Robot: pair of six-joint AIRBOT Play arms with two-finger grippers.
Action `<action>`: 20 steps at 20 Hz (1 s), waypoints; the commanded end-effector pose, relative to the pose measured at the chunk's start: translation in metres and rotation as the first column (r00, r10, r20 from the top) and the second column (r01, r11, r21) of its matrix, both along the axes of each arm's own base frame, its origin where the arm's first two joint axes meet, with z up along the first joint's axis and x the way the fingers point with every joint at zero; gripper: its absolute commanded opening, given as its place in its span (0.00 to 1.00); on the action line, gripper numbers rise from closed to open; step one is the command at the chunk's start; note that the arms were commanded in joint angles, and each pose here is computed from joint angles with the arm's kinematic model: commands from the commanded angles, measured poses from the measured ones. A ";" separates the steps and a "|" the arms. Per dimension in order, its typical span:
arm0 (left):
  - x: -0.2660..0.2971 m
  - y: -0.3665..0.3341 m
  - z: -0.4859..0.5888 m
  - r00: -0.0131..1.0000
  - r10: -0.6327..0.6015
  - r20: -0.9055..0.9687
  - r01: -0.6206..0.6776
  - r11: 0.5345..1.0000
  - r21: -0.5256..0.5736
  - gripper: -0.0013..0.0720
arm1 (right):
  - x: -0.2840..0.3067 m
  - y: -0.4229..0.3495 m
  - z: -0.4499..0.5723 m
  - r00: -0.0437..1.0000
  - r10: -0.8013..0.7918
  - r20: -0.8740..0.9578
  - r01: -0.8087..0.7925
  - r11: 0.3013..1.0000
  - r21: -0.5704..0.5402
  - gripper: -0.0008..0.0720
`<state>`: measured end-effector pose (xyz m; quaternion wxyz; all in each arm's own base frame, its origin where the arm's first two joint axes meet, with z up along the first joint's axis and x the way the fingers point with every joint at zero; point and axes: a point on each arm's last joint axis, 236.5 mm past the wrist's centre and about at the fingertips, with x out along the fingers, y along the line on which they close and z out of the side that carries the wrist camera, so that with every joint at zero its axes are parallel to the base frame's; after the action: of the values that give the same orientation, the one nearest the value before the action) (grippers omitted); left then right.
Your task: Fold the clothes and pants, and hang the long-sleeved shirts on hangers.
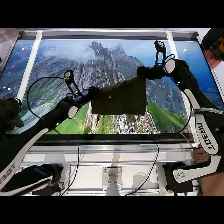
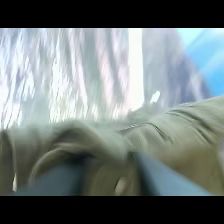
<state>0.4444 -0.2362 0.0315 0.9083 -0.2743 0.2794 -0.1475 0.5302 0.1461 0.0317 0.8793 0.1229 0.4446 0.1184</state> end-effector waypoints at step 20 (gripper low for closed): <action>-0.096 0.120 0.204 0.949 0.040 0.314 -0.099 0.980 0.173 0.06 | -0.095 -0.063 0.034 0.944 0.326 -0.053 -0.190 0.668 0.719 0.03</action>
<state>0.3862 -0.1346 0.2305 0.9617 -0.2067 0.1090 -0.1433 0.4655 0.0853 0.0511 0.7495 0.3082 0.4995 0.3061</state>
